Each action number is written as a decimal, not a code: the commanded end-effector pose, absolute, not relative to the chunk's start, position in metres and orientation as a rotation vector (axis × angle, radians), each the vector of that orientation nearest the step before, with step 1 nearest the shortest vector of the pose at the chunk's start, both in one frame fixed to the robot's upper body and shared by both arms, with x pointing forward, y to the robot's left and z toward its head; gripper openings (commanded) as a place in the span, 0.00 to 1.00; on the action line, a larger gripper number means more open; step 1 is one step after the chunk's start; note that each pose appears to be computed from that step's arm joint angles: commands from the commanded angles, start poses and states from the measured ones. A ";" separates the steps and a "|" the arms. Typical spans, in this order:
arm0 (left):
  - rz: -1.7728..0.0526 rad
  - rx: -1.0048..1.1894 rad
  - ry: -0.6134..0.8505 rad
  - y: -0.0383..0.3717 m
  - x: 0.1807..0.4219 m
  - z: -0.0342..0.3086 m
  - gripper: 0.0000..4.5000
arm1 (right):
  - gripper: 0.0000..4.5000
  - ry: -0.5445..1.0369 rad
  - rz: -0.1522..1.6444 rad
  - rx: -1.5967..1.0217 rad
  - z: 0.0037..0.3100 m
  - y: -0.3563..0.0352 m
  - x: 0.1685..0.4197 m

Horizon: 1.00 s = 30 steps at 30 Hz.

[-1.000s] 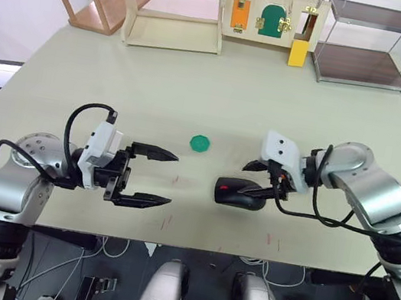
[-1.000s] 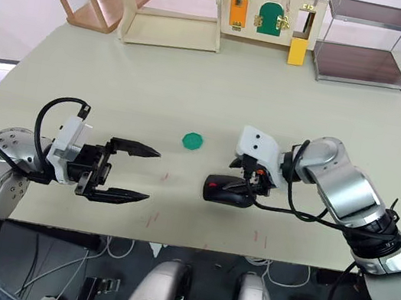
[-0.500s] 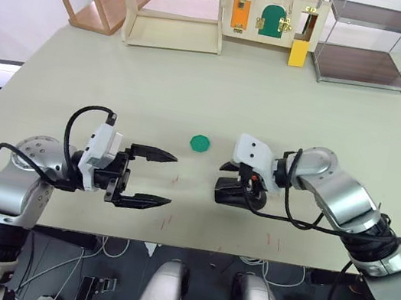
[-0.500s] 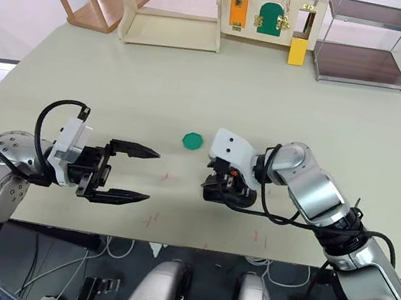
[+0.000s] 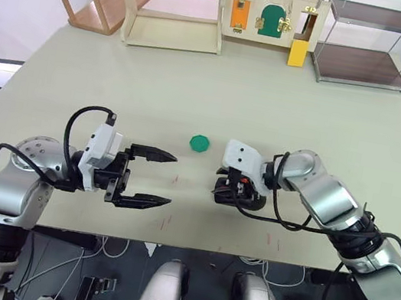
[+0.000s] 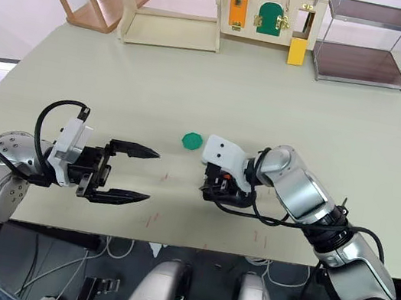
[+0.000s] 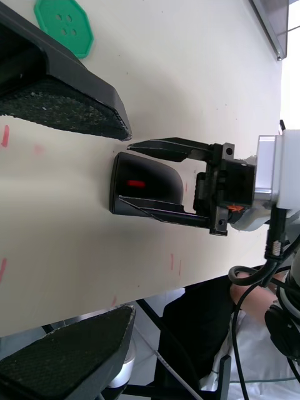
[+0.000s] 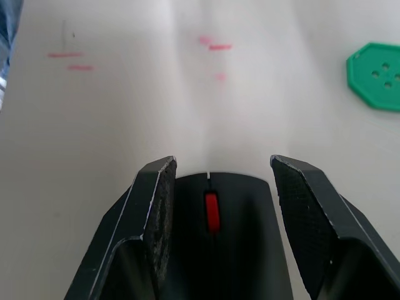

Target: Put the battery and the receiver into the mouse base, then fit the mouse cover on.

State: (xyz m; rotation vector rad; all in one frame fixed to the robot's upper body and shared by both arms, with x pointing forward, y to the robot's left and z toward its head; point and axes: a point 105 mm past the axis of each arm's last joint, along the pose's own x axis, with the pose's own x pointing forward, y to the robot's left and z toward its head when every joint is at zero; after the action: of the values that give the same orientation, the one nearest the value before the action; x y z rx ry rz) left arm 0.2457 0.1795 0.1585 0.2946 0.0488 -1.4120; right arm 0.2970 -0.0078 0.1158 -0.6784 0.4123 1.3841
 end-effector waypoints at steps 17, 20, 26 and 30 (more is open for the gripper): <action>-1.378 0.336 0.008 0.180 0.249 0.167 1.00 | 0.56 0.081 1.361 -0.433 0.158 -0.009 0.295; -1.380 0.336 0.006 0.179 0.249 0.167 1.00 | 0.56 -0.037 1.374 -0.332 0.171 -0.021 0.289; -1.380 0.333 0.007 0.179 0.250 0.166 1.00 | 0.56 -0.136 1.323 -0.238 0.167 -0.055 0.288; -1.380 0.332 0.009 0.179 0.251 0.166 1.00 | 0.56 -0.154 1.267 -0.170 0.155 -0.068 0.290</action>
State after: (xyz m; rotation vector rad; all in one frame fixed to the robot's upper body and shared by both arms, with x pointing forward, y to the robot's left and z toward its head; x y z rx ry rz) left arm 0.2503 0.1798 0.1593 0.3126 0.0430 -1.3802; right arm 0.2913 -0.0639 0.1461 -0.1638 -0.0911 1.2732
